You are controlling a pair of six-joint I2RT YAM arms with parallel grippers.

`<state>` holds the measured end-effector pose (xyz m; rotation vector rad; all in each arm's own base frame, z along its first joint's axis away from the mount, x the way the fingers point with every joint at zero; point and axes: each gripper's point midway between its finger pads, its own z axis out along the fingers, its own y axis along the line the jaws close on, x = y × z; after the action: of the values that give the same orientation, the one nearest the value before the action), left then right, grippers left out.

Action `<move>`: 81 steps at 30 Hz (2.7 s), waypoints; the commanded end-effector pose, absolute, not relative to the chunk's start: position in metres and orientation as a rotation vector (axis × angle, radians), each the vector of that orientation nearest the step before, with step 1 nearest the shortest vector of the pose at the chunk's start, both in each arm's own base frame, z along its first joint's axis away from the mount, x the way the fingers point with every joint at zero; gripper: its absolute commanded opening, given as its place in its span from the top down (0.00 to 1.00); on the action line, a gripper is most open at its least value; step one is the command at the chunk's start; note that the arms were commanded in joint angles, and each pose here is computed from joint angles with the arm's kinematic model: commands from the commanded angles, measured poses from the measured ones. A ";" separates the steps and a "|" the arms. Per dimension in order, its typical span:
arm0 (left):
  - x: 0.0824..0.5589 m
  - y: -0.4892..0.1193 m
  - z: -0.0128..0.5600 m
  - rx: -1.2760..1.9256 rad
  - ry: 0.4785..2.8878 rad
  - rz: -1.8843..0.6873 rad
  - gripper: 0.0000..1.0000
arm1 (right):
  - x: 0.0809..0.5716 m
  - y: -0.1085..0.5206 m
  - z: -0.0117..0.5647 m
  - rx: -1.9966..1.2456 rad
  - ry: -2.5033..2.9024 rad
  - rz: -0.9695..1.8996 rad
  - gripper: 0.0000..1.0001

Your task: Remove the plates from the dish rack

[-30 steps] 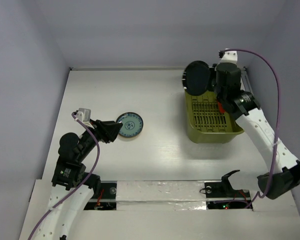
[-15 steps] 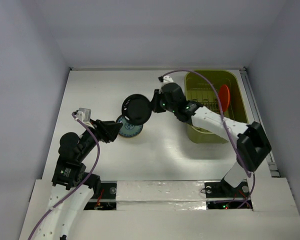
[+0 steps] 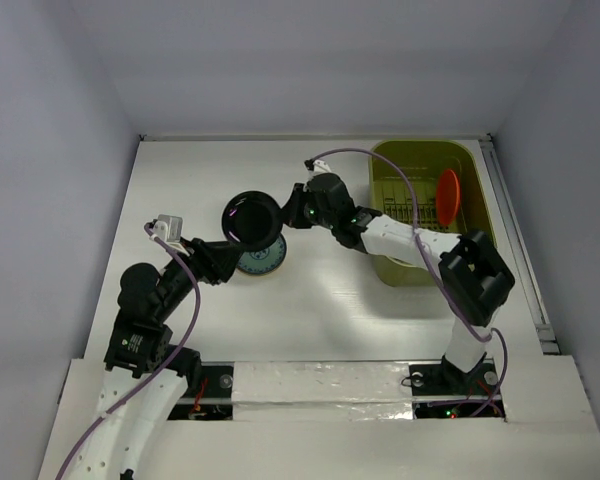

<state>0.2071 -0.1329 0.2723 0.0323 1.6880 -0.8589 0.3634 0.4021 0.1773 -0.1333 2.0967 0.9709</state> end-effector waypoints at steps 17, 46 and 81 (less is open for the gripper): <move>0.209 -0.134 0.287 0.048 1.632 -0.871 0.54 | 0.353 0.412 0.119 -0.151 2.226 0.914 0.68; 0.204 -0.132 0.293 0.051 1.607 -0.870 0.89 | 0.372 -0.007 0.233 0.482 1.922 -0.443 0.39; 0.199 -0.139 0.295 0.082 1.605 -0.894 0.68 | 0.413 -0.055 0.212 0.516 2.025 -0.569 0.91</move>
<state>0.1999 -0.1376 0.2789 0.0593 1.6612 -0.8844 0.4060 -0.0511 0.1572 0.4857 2.1489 -0.5889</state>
